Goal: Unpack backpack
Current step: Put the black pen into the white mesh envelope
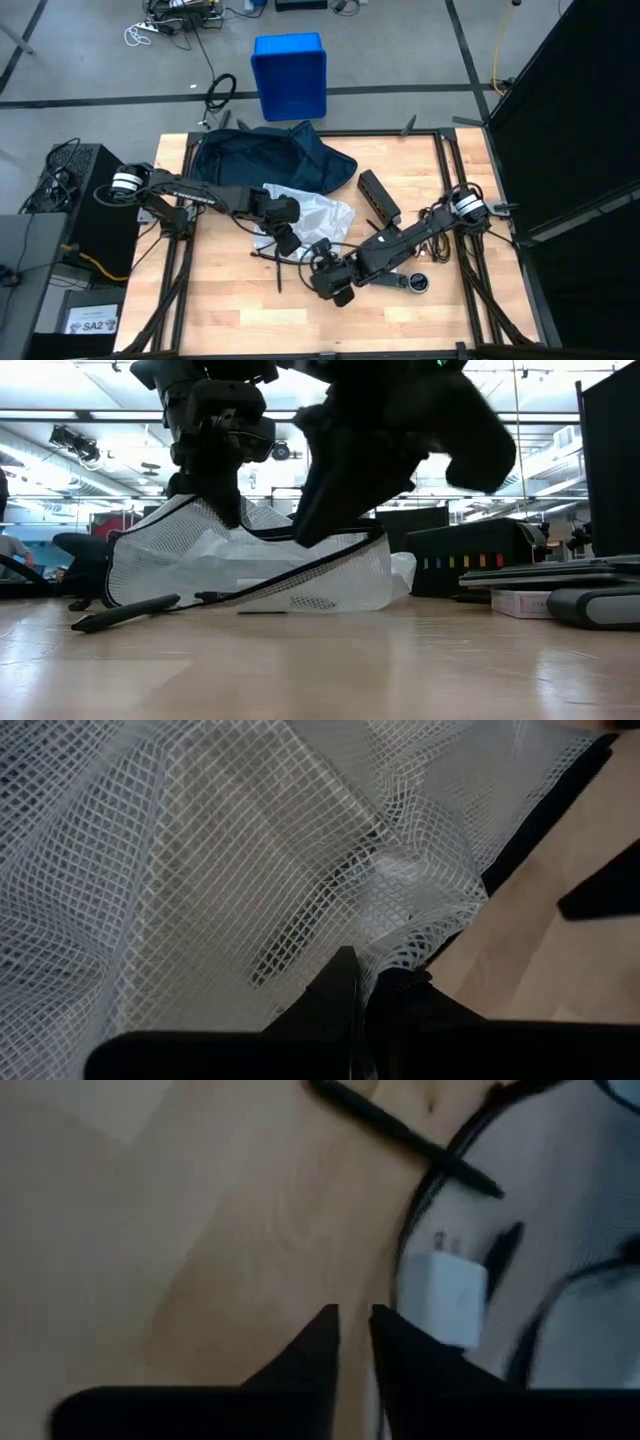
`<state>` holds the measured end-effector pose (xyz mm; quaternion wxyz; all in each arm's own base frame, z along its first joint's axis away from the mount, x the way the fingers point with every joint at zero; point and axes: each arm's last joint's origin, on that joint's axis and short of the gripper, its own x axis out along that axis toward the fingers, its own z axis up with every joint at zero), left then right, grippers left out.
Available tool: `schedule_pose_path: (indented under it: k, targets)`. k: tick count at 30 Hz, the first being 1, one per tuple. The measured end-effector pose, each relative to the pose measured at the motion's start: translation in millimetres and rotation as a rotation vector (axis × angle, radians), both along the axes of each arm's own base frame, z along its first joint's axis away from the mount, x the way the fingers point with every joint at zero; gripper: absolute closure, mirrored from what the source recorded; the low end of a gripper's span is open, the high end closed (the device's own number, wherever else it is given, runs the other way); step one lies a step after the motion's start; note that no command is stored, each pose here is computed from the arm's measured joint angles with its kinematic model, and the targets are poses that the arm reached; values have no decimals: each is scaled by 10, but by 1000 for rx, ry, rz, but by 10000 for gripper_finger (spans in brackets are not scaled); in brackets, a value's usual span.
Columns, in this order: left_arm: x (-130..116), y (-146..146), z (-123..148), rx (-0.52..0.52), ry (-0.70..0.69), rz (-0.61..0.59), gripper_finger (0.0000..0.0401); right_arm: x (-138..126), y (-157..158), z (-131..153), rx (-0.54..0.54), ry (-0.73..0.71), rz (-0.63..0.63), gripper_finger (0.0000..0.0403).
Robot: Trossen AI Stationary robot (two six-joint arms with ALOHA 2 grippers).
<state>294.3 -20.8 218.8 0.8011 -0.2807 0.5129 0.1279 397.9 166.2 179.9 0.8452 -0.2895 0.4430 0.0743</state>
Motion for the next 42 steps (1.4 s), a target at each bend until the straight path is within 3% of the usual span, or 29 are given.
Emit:
schedule_pose_path:
  k: [7,11,15,17,20,22,27,32,42]
  targets:
    - [0,0,-1,0,-1,0,401,47,-155,-187,-102,56,-81,225]
    - [0,1,-1,2,-1,1,401,49,-301,-359,-158,144,-136,195]
    - [1,1,0,2,-2,1,401,43,-333,-458,-187,186,-164,225]
    - [1,0,-1,2,-1,0,401,19,-341,-471,-205,205,-172,267]
    - [2,0,0,2,-3,-1,401,-1,-358,-479,-229,228,-179,360]
    - [3,0,1,2,-4,-1,401,-8,-369,-455,-252,243,-186,389]
    - [3,0,1,2,-4,-1,401,-12,-373,-420,-352,194,-239,401]
    - [-1,0,-1,1,1,-3,401,2,-258,-315,-358,129,-251,403]
    - [-7,0,-4,9,6,-21,401,114,17,221,-397,-16,-251,403]
